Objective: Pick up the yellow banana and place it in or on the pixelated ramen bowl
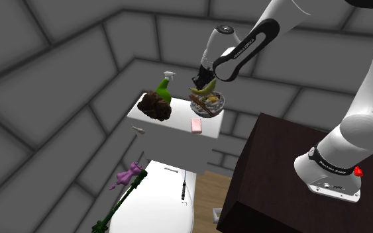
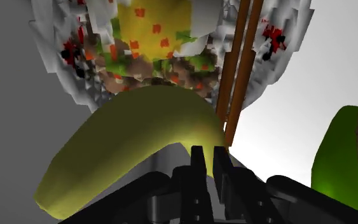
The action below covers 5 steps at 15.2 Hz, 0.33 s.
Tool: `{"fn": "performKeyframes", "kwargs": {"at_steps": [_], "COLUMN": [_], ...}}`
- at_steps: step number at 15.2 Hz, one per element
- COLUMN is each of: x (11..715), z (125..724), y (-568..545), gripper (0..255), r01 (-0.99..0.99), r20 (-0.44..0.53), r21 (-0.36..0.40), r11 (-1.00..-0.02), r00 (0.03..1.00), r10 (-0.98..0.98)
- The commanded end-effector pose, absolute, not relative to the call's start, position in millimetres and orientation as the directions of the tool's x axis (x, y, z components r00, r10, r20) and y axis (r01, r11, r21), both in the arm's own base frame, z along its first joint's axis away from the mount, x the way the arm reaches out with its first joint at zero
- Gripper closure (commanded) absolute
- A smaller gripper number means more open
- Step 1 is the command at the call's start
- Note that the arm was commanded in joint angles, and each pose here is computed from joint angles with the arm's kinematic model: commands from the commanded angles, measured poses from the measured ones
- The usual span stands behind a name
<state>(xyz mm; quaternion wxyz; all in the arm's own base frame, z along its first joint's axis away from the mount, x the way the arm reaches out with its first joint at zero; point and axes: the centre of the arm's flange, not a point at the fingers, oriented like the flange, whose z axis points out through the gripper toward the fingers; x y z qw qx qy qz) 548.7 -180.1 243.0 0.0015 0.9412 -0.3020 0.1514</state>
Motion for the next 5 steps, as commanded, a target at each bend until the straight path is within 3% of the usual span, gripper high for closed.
{"fn": "performKeyframes", "kwargs": {"at_steps": [1, 5], "x": [536, 519], "z": [223, 216], "y": [-182, -189], "gripper": [255, 255], "r01": [-0.347, -0.347], "r20": [0.205, 0.204], "r21": [0.014, 0.010], "r11": [-0.938, -0.938], "r00": [0.919, 0.919], "r10": [-0.337, -0.338]}}
